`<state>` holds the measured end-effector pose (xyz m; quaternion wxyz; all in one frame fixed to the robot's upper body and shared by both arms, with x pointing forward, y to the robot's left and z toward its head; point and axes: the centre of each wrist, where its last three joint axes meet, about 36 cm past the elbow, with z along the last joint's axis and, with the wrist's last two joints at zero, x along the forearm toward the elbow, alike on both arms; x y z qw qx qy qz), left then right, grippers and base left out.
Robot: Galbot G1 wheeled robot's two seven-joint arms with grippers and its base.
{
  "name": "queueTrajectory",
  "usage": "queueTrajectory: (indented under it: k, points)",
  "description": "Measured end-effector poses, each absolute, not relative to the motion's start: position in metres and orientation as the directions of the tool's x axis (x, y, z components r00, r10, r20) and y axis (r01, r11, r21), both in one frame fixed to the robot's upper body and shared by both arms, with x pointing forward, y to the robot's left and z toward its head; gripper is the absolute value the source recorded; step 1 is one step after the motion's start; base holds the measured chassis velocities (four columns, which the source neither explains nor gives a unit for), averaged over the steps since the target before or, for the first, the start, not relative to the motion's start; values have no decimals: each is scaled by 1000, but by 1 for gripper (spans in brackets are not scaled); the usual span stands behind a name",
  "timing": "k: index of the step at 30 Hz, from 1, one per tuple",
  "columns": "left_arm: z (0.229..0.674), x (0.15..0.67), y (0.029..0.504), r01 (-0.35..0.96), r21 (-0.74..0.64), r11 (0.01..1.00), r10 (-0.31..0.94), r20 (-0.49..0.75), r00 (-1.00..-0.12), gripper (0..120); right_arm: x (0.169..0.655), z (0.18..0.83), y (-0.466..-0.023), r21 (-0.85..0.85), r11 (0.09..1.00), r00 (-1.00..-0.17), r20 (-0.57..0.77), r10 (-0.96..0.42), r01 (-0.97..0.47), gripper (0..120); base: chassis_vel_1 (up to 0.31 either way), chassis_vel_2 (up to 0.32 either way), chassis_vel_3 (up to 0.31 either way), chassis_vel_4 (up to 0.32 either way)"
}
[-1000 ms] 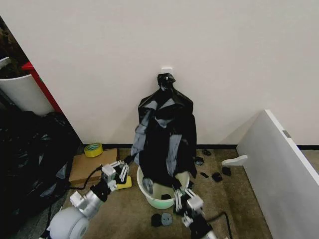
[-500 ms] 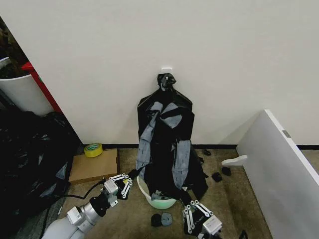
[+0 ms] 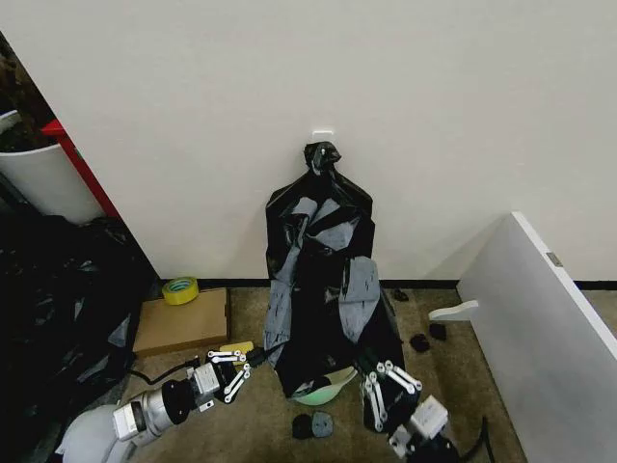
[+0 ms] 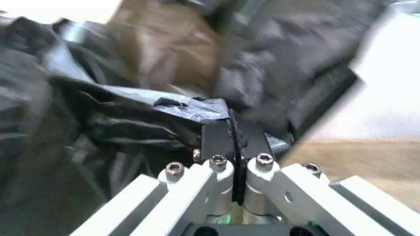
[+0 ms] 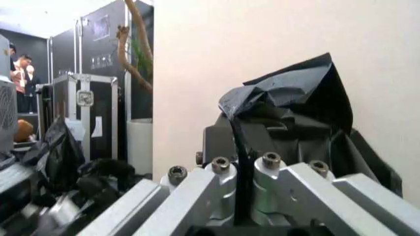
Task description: Place the garbage bag over the trash bin.
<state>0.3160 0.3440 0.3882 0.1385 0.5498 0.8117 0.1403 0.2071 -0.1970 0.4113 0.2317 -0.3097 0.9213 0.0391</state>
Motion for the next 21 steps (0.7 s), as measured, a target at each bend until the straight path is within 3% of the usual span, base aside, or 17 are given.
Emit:
queueTrajectory:
  k: [3, 8, 21]
  points:
    - [384, 317, 343, 884, 371, 283, 956, -38, -290, 0, 211, 416, -198, -88, 793, -675, -475, -565, -602, 0, 0, 0, 0, 0]
    - [384, 323, 339, 887, 363, 286, 957, -58, -284, 0, 218, 413, -201, -127, 767, -630, -494, -598, -629, 0, 0, 0, 0, 0]
    - [429, 344, 323, 747, 233, 623, 761, -398, -512, 0, 252, 407, -193, -21, 818, -704, -496, -507, -575, 0, 0, 0, 0, 0]
